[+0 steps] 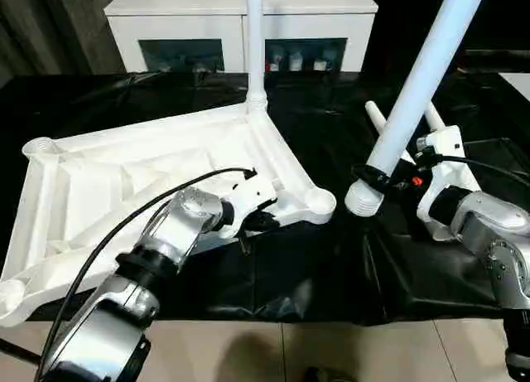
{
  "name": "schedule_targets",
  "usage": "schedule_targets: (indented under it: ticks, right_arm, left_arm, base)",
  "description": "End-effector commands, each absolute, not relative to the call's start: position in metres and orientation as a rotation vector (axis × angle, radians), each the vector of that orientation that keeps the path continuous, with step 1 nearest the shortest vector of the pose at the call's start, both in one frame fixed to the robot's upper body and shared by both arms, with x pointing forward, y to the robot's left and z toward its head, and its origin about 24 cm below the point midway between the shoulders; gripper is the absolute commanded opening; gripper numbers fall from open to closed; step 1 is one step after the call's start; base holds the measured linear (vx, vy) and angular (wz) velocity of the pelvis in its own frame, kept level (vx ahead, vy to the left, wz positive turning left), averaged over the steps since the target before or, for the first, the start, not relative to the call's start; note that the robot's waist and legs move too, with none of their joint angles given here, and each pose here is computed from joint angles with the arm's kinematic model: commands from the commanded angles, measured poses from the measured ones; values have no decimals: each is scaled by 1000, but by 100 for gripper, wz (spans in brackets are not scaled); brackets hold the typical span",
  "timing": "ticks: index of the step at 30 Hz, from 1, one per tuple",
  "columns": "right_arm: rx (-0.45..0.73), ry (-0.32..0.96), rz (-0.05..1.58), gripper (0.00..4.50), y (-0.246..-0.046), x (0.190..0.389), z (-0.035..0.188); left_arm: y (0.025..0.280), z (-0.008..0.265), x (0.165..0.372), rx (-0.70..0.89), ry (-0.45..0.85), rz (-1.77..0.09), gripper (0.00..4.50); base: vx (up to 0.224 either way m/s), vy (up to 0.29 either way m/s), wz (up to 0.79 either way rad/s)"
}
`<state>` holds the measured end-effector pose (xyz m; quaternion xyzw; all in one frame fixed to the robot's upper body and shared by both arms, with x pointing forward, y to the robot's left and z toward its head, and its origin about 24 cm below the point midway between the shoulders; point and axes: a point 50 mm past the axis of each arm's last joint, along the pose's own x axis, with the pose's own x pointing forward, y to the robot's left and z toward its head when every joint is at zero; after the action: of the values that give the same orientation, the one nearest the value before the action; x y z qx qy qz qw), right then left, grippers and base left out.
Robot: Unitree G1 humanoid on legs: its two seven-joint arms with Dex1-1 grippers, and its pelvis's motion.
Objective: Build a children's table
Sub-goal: Insert table leg to table base
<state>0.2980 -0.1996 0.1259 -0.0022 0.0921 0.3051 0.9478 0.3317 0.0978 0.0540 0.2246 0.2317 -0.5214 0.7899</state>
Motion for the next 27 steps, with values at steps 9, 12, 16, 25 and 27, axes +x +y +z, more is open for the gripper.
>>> schedule_targets:
  ticks: [9,12,16,25,27]
  right_arm:
    - [71,299,812,184,-182,304,113]
    - [80,310,822,184,-179,313,111]
    - [101,314,840,184,-172,321,111]
    - [138,383,934,183,-164,323,104]
    - [141,412,959,183,-164,321,101]
  left_arm:
    - [99,60,306,455,381,-1251,0]
    - [98,60,303,449,376,-1242,0]
    - [99,58,300,437,378,-1235,0]
    - [100,61,300,463,374,-1219,0]
    - [101,62,301,471,375,-1216,0]
  base:
    - [0,0,0]
    - [0,0,0]
    - [0,0,0]
    - [0,0,0]
    - [0,0,0]
